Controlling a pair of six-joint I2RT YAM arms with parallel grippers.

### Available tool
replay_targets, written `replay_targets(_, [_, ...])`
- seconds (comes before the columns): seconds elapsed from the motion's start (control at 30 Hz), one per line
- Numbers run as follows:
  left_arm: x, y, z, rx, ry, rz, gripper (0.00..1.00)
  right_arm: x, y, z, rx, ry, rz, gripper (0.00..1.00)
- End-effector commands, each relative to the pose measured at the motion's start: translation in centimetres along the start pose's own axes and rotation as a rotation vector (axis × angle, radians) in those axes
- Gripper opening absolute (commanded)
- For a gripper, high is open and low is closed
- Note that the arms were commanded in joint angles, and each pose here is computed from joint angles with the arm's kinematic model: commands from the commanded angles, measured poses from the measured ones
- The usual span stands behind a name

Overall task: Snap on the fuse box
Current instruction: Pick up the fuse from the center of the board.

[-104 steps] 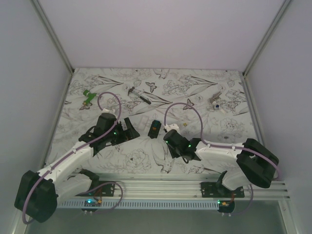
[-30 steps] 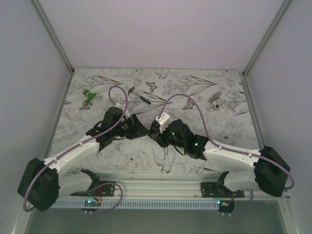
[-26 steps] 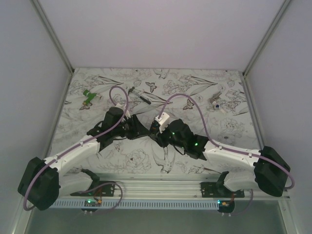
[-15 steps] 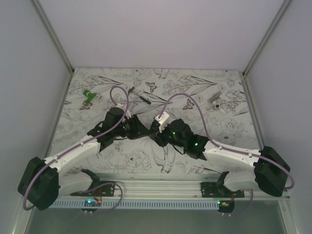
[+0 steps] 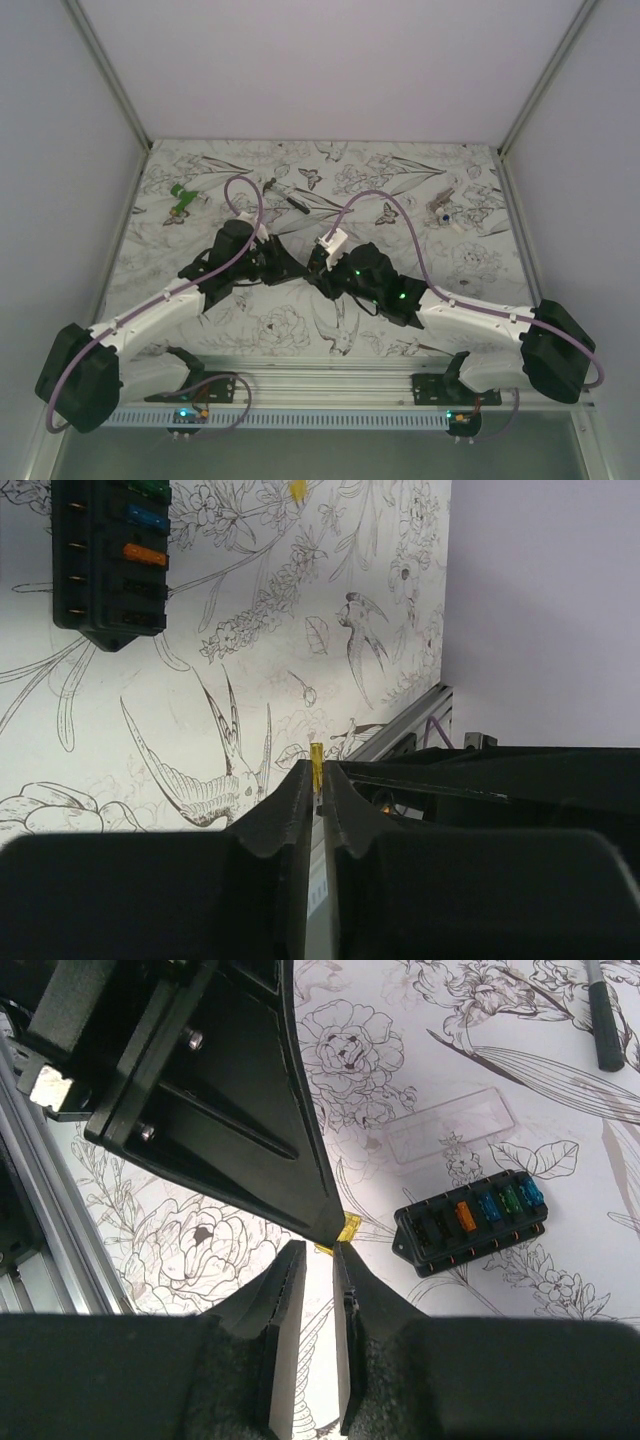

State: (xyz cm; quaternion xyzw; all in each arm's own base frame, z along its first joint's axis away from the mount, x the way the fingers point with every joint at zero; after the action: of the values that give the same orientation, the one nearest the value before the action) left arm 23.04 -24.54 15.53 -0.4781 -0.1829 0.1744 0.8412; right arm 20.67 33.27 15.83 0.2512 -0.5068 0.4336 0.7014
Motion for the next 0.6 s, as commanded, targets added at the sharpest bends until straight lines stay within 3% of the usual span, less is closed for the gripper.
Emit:
replay_targets(0.0, [-0.1, -1.4, 0.5, -0.048, -0.006, -0.022, 0.06, 2.2, 0.3, -0.4, 0.015, -0.082, -0.001, 0.23])
replay_targets(0.07, [0.0, -1.5, 0.6, -0.052, -0.013, -0.026, 0.0, 2.4, 0.3, -0.4, 0.013, -0.09, -0.006, 0.23])
replay_targets(0.2, [0.2, -1.9, 0.9, -0.065, -0.033, -0.033, 0.0, 3.1, 0.3, -0.4, 0.013, -0.116, -0.019, 0.25])
replay_targets(0.3, [0.7, -2.1, 1.2, -0.07, -0.069, -0.039, 0.0, 4.1, 0.2, -0.1, 0.009, -0.147, -0.038, 0.36])
replay_targets(0.57, [2.8, -3.6, 3.3, -0.126, -0.247, -0.042, 0.0, 7.8, -1.1, 2.6, 0.006, -0.328, -0.211, 0.44])
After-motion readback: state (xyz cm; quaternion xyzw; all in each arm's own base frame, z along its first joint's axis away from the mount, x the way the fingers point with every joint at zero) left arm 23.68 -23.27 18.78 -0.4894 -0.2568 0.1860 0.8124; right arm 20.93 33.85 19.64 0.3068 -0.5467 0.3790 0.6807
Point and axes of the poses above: each gripper's point midway between its finger pads, its own z axis back along the fingers, its own y axis along the line the jaws close on, x = y × z, the point moved 1 cm from there along z, back along the fingers, and after that the axes turned 11 degrees about z, right-handed, at the moved point
